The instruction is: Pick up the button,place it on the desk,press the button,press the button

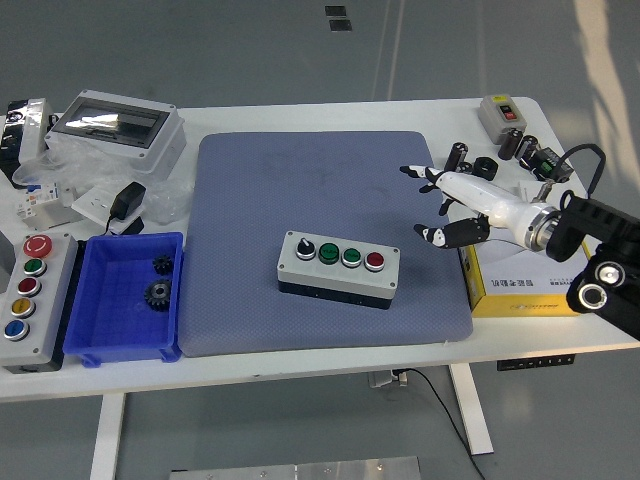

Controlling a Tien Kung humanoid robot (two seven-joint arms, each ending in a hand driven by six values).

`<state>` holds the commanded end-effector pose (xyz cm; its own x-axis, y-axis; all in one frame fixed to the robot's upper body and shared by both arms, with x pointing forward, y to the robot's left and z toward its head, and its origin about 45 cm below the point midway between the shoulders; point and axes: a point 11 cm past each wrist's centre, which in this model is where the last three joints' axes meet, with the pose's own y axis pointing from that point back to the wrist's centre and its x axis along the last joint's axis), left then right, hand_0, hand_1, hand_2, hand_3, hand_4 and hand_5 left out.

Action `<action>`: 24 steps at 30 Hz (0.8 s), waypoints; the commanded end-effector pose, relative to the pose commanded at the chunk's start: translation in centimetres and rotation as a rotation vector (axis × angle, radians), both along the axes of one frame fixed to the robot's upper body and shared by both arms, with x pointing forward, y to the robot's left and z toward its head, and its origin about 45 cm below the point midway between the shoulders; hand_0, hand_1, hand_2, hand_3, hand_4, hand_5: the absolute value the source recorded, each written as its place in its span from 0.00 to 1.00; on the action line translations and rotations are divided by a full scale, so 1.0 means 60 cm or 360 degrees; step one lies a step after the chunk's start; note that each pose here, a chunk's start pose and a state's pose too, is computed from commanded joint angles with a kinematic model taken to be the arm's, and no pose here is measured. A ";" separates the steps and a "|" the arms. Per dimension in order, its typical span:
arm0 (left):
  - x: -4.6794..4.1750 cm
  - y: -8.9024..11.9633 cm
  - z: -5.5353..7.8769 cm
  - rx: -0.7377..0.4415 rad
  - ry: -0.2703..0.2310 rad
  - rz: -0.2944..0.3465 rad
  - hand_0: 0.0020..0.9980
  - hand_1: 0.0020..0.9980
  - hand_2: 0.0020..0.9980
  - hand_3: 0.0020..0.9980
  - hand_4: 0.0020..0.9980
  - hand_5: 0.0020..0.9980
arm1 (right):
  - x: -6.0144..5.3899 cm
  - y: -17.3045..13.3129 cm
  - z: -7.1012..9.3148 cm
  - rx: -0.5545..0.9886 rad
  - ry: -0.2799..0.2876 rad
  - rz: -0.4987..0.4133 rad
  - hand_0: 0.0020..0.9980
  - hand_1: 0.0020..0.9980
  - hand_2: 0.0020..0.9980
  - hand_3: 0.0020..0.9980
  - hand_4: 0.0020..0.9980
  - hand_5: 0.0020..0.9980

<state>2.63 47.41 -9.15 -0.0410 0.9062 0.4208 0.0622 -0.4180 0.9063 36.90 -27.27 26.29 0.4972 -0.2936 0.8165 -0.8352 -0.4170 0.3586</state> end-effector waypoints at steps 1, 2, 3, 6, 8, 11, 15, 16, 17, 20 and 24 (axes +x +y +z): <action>-0.001 0.001 0.000 0.0001 0.0002 0.0001 0.62 0.51 0.53 0.58 0.59 0.21 | -0.001 0.000 0.015 0.0011 0.0028 -0.0005 0.65 0.86 0.97 1.00 0.56 0.05; -0.002 0.001 0.000 0.0002 0.0003 0.0001 0.62 0.51 0.53 0.58 0.59 0.21 | -0.001 0.002 0.029 0.0028 0.0052 -0.0002 0.65 0.86 0.97 1.00 0.56 0.05; -0.001 0.001 0.001 0.0002 0.0004 0.0000 0.62 0.51 0.53 0.58 0.59 0.21 | -0.002 0.011 0.047 0.0059 0.0081 0.0016 0.65 0.86 0.97 1.00 0.56 0.05; 0.002 0.001 0.001 0.0001 0.0000 -0.0003 0.62 0.51 0.53 0.58 0.59 0.21 | -0.008 0.038 0.060 0.0124 0.0231 0.0085 0.77 0.87 0.92 0.99 0.56 0.05; 0.005 0.000 0.001 -0.0002 -0.0005 -0.0006 0.62 0.51 0.53 0.58 0.59 0.21 | -0.010 0.059 0.059 0.0158 0.0346 0.0143 0.77 0.87 0.92 0.99 0.56 0.05; 0.006 0.000 0.001 -0.0003 -0.0007 -0.0008 0.62 0.51 0.53 0.58 0.59 0.21 | -0.014 0.085 0.060 0.0187 0.0484 0.0220 0.32 0.61 0.68 0.87 0.56 0.06; 0.006 0.003 0.002 0.0003 -0.0007 -0.0003 0.62 0.51 0.53 0.58 0.59 0.21 | -0.016 0.109 0.065 0.0154 0.0617 0.0287 0.32 0.61 0.68 0.87 0.56 0.06; 0.006 0.004 0.003 0.0005 -0.0007 -0.0001 0.62 0.51 0.53 0.58 0.59 0.21 | -0.014 0.112 0.067 0.0137 0.0631 0.0293 0.32 0.61 0.68 0.87 0.56 0.06; 0.006 0.005 0.003 0.0006 -0.0007 0.0000 0.62 0.51 0.53 0.58 0.59 0.21 | -0.013 0.114 0.067 0.0120 0.0639 0.0294 0.03 0.20 0.37 0.87 0.39 0.00; 0.005 0.007 0.004 0.0010 -0.0005 0.0005 0.62 0.51 0.53 0.58 0.59 0.21 | -0.006 0.119 0.066 0.0048 0.0644 0.0290 0.03 0.20 0.37 0.87 0.39 0.00; 0.006 0.006 0.003 0.0007 -0.0005 0.0004 0.62 0.51 0.53 0.58 0.59 0.22 | 0.004 0.128 0.055 -0.0012 0.0653 0.0276 0.00 0.13 0.26 0.86 0.37 0.00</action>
<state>3.00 47.74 -8.95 -0.0446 0.9042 0.4247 0.0606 -0.4219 0.9046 37.13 -19.61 29.60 0.8218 -0.1720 0.5432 -0.5410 -0.5345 0.6493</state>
